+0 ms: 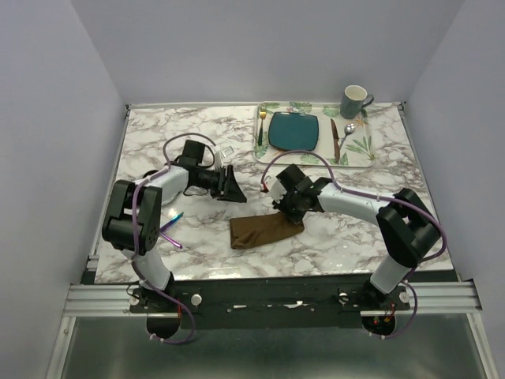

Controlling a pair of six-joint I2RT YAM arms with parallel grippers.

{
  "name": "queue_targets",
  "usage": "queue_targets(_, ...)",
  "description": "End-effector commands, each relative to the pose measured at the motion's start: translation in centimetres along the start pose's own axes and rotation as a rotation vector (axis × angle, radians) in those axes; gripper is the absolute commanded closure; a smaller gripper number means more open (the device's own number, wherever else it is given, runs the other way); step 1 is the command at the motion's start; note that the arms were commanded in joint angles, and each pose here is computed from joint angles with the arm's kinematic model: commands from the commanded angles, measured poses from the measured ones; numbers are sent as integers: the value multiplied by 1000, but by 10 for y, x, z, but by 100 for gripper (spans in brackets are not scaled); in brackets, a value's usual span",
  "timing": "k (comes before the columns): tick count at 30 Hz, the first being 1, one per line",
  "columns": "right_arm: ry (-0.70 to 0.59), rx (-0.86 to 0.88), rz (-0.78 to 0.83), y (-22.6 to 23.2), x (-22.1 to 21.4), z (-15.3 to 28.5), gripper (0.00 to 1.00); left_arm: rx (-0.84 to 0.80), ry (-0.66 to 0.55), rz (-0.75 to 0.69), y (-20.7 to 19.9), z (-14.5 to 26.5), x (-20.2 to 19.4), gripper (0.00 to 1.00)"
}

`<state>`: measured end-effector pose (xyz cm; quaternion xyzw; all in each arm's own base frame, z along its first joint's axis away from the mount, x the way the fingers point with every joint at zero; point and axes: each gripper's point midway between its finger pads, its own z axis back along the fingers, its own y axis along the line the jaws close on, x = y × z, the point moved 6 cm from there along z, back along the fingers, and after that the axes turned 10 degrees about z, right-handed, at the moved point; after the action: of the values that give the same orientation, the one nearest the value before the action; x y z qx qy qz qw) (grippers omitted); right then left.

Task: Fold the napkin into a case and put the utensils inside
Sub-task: Stuff the top corner of the smaller-rectangle-folded napkin into the folded napkin.

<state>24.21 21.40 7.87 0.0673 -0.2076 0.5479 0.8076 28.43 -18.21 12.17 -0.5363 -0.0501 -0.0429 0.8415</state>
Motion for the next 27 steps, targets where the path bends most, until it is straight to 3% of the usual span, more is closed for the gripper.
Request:
queue_targets(1,106,57,-35,10,-25,-16,89,118,98,-361,-16,41,-32,40)
queue_targets(3,103,59,-33,10,-24,-16,89,167,124,-533,-20,52,-39,32)
queue_targets(6,107,62,-40,10,-24,-17,89,207,186,-610,-23,58,-64,27)
queue_targets(11,110,66,-48,10,-24,-18,89,268,230,-826,-40,29,-91,21)
queue_targets(27,89,70,-65,11,-21,-13,89,463,263,-873,-17,-26,-97,25)
